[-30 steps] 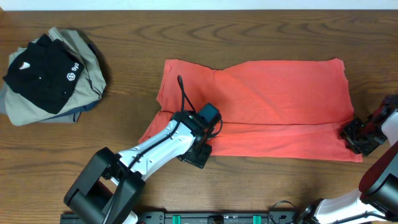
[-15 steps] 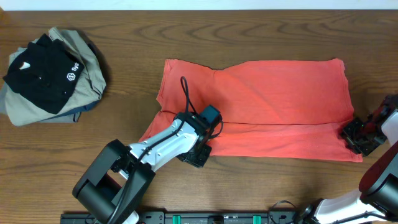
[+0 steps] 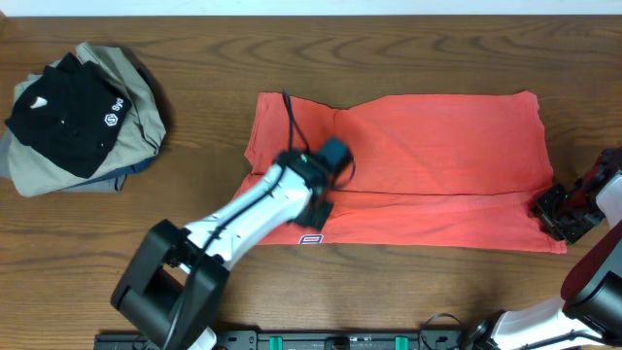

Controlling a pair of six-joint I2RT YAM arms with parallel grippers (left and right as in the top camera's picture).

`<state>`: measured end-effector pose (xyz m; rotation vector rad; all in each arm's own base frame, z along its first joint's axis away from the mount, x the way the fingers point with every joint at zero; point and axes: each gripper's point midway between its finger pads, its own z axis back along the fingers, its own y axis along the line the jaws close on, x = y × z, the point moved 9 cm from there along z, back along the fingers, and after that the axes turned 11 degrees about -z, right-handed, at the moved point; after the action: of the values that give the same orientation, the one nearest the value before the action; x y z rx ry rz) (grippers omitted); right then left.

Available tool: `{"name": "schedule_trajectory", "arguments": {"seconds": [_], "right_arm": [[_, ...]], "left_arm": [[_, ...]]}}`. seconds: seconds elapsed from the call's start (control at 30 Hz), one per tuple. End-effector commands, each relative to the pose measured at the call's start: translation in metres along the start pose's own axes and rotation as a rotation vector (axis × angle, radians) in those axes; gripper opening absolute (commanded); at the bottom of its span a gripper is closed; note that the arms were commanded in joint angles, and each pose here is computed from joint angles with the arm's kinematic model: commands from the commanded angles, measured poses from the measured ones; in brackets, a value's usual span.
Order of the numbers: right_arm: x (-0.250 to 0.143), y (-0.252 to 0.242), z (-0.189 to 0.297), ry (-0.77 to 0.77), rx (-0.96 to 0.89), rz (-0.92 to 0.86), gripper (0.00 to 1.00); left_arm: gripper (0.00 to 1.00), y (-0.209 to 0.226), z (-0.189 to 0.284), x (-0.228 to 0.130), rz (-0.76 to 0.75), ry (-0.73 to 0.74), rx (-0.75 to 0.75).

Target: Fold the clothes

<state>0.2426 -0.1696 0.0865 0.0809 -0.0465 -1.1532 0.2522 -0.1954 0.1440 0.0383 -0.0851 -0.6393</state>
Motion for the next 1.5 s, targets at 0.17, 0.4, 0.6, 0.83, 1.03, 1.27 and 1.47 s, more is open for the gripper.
{"name": "schedule_trajectory", "arguments": {"seconds": [0.17,0.4,0.6,0.83,1.03,1.27,1.47], "right_arm": [[-0.003,-0.002,-0.004,0.012,-0.011,0.011,0.35],[-0.001,-0.001,-0.003,0.001,0.0,0.02,0.36],[0.006,0.004,0.003,-0.029,0.016,0.079,0.4],[0.011,0.007,0.008,-0.052,0.025,0.162,0.48],[0.016,0.007,0.009,-0.087,0.0,0.238,0.54],[0.018,-0.009,0.009,-0.131,-0.183,0.23,0.49],[0.012,-0.019,0.004,-0.107,-0.243,0.227,0.43]], "left_arm": [[0.7,0.039,0.035,0.043,0.156,-0.252,0.006],[0.73,0.066,0.029,0.012,0.249,-0.066,0.052],[0.73,0.121,0.024,-0.017,0.577,0.026,0.061],[0.79,0.149,-0.002,-0.046,0.791,0.058,-0.145],[0.8,0.137,-0.036,-0.069,0.809,0.087,-0.294],[0.75,0.121,-0.064,-0.092,0.815,0.136,-0.312],[0.51,0.11,-0.075,-0.111,0.822,0.218,-0.307]]}}
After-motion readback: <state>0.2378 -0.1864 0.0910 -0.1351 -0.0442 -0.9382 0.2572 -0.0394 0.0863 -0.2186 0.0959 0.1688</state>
